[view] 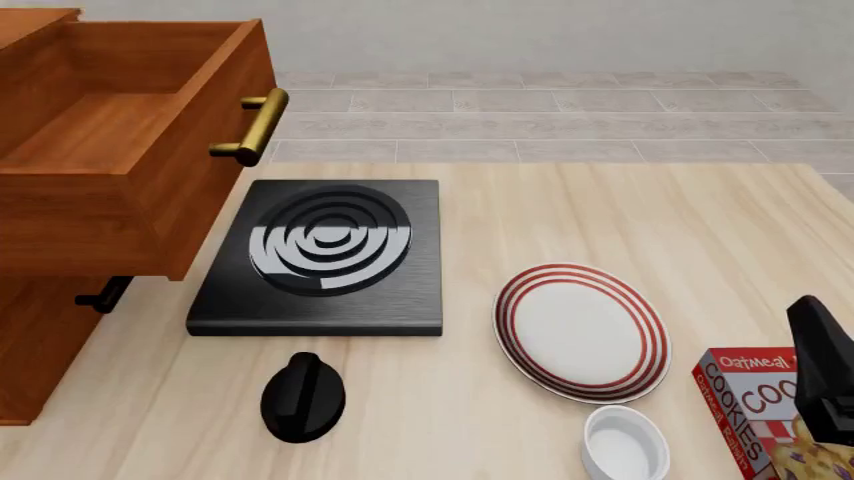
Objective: Pick the akita bowl in the top layer of the wooden cabinet and place it on the plate.
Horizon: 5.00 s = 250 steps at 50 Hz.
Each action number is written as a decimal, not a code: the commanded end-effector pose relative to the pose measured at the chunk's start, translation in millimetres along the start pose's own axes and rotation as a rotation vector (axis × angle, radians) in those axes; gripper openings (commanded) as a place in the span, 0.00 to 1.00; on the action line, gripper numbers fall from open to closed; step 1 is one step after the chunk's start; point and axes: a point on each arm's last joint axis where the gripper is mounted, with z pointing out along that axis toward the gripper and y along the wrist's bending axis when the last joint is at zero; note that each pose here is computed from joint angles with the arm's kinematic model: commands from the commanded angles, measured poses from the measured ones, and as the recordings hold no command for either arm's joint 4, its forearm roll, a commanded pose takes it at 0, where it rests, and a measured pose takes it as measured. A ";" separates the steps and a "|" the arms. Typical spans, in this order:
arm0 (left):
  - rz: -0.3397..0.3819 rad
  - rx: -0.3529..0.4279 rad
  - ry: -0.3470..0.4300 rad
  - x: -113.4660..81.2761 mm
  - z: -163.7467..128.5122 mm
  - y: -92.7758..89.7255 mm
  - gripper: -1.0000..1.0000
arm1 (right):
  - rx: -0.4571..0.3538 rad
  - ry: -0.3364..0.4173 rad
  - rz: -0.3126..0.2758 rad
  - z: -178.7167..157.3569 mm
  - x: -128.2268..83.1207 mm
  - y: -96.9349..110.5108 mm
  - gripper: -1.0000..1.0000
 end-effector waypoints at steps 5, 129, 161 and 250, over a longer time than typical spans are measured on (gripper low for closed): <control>0.057 0.035 -0.068 -21.4 -5.7 -11.8 0.00 | -0.004 0.000 -0.002 0.0 0.0 0.2 1.00; 0.511 0.535 -0.225 -41.7 72.2 -248.3 0.00 | -0.028 -0.035 -0.012 -0.3 -6.1 1.8 1.00; 0.634 0.671 -0.153 -16.4 85.0 -322.5 0.00 | -0.039 -0.043 -0.011 -0.5 -8.5 2.5 1.00; 0.417 0.754 0.127 35.1 151.8 -424.7 0.00 | -0.037 -0.044 -0.007 -0.3 -6.4 2.3 1.00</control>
